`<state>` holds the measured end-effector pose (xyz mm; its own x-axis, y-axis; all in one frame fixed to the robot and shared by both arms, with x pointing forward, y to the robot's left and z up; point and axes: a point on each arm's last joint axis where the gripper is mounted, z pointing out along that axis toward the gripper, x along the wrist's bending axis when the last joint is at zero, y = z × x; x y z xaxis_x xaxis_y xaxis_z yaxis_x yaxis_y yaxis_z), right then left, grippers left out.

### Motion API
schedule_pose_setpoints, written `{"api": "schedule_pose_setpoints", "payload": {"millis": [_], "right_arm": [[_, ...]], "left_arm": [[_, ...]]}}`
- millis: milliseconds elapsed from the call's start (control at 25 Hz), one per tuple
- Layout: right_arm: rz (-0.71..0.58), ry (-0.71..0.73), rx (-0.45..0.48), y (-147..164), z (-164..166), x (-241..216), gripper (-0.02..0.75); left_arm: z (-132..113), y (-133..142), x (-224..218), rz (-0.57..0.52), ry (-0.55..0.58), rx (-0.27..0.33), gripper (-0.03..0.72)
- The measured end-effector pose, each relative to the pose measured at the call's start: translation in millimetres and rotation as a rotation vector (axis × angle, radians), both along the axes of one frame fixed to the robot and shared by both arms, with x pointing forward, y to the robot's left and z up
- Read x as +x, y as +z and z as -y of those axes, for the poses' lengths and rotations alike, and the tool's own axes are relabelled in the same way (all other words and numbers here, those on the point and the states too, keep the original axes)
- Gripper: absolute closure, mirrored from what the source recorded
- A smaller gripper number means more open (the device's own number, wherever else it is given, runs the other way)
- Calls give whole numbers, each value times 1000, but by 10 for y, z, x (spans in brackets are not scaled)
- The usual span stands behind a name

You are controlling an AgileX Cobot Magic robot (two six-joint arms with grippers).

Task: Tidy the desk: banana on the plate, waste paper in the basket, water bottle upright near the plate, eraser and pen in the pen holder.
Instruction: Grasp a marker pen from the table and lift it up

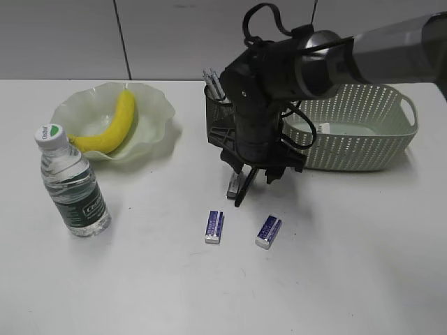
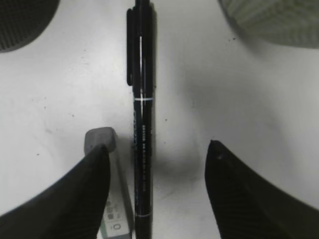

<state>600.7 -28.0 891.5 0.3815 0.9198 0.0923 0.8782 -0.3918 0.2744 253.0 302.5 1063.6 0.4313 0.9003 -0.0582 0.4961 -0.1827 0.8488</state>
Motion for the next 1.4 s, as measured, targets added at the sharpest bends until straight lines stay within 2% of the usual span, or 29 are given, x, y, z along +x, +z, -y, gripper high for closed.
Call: {"api": "schedule_pose_setpoints", "payload": {"millis": [200,400,520,920,1040,1400], "right_arm": [[4,-4,-9,-110,-19,38,267],[24,5,-15,-118,-45,90,339],[35,-3,-28,-115,-39,110,354],[73,15,-39,106,-113,230,352],[43,3,-77,101,-78,207,350],[51,15,-92,35,-79,227,348]], "left_arm": [[0,0,0,0,0,0,380],[-1,0,0,0,0,1,380],[-1,0,0,0,0,1,380],[-1,0,0,1,0,1,380],[-1,0,0,1,0,1,380],[-1,0,0,1,0,1,380]]}}
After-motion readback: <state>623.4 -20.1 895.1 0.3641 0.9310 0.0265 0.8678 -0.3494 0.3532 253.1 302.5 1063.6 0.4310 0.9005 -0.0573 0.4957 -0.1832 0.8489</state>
